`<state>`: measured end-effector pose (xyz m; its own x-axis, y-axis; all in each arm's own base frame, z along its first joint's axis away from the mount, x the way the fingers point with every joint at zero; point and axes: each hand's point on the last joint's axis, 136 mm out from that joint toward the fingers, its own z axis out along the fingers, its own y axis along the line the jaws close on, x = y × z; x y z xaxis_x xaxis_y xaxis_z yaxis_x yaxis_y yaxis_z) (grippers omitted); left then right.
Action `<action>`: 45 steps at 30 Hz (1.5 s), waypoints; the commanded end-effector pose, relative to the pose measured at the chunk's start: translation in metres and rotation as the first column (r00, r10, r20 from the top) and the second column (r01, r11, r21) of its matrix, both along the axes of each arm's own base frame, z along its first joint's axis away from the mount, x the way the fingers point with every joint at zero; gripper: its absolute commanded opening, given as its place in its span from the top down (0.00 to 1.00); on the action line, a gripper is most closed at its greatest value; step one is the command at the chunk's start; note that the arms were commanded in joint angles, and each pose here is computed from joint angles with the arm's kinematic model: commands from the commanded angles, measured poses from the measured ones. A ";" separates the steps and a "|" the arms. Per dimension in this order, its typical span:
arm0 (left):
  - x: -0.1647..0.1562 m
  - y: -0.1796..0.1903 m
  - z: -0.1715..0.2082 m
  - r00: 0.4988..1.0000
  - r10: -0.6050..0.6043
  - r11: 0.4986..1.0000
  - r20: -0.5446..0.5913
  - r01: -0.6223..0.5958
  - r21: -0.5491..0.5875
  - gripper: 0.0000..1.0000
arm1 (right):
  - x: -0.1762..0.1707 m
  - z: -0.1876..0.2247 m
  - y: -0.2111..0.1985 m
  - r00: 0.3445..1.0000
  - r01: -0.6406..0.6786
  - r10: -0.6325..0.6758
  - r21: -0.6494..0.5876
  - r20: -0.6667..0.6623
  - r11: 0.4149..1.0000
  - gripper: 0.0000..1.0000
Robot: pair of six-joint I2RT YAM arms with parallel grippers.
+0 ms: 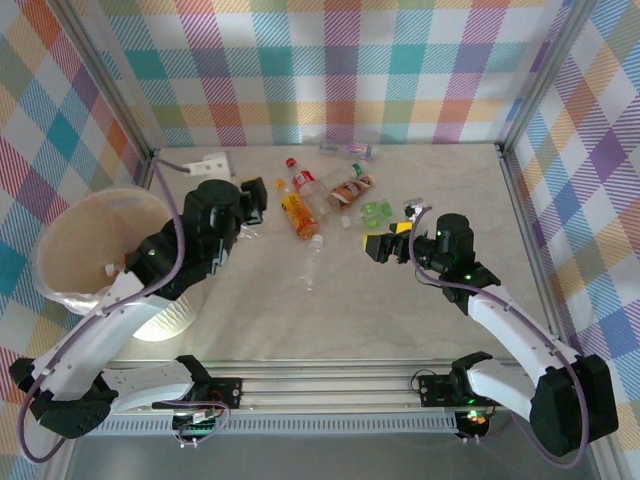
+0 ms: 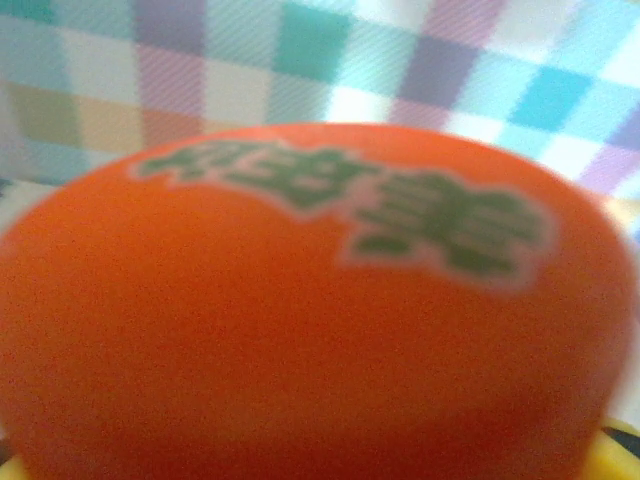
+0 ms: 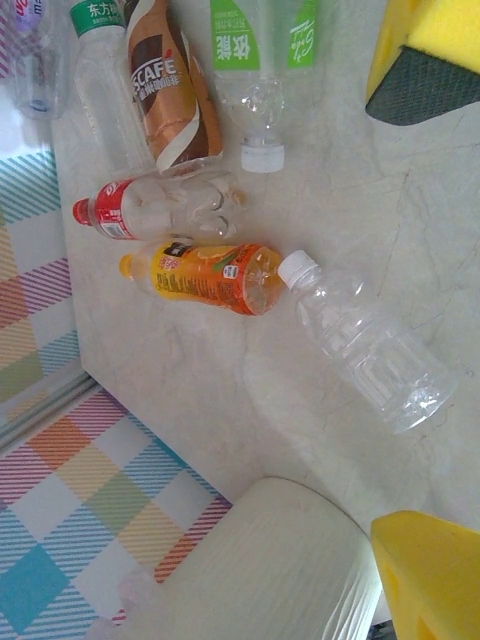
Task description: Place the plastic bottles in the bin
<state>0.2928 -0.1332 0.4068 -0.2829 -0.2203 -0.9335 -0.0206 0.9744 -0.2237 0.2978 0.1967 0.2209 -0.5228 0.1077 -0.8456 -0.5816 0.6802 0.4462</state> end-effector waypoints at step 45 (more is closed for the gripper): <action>-0.014 0.251 -0.087 0.791 0.425 0.719 -0.440 -0.590 -0.367 0.31 | -0.003 0.004 0.002 0.997 -0.022 0.022 -0.004 0.070 1.000 0.00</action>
<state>0.2826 0.1151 0.3108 -0.2786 -0.7926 -0.5424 -0.6420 0.5737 -0.5086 0.2972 0.1968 0.2180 -0.5033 0.0969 -0.8587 -0.5971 0.6793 0.4266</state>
